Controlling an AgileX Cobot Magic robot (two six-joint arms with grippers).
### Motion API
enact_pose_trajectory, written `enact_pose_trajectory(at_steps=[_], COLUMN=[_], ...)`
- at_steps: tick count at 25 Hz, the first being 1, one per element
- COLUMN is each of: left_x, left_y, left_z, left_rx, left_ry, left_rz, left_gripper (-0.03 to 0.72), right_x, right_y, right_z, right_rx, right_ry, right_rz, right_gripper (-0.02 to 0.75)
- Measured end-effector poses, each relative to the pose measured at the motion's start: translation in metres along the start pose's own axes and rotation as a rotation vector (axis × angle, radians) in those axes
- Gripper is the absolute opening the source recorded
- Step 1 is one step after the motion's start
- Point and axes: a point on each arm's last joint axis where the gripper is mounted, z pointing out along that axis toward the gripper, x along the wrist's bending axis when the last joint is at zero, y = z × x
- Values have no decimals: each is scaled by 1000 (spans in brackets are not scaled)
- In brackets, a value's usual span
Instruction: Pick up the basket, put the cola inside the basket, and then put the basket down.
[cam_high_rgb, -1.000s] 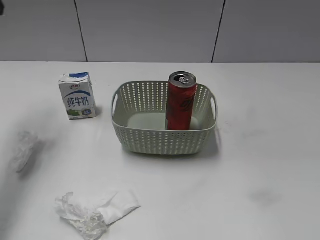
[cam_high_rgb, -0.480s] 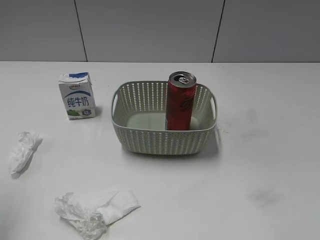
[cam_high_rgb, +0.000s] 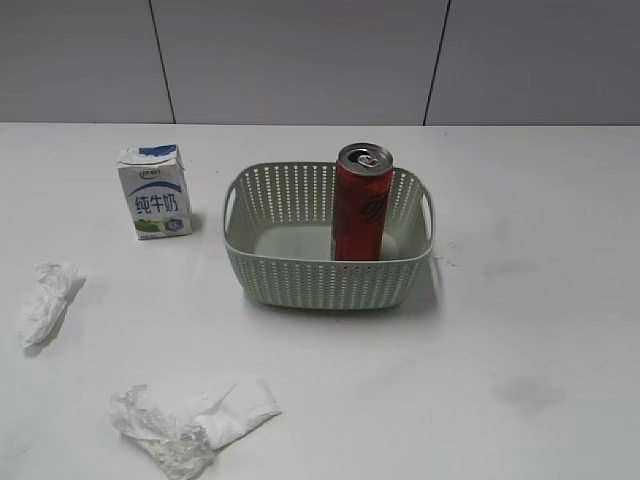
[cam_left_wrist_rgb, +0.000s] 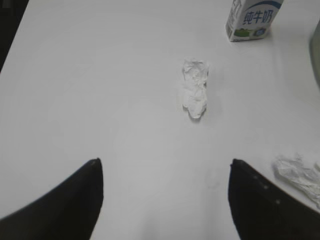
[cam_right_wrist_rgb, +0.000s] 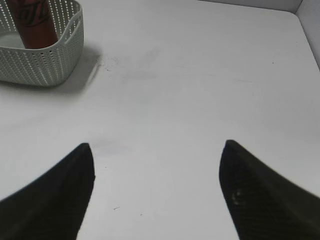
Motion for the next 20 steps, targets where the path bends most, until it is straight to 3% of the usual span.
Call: enact_pose_trajectory(at_steps=[10, 20], left_x=[-5, -5], left_y=[-48, -62], left_z=[-8, -21], left_rx=[-135, -255], left_ry=[-34, -34], left_rz=[-18, -20], left_gripper=[589, 587], right_x=[0, 0], right_y=[0, 0], right_z=[0, 0], right_rx=[0, -1], right_ry=[0, 2], right_rz=[0, 2], right_gripper=[591, 591])
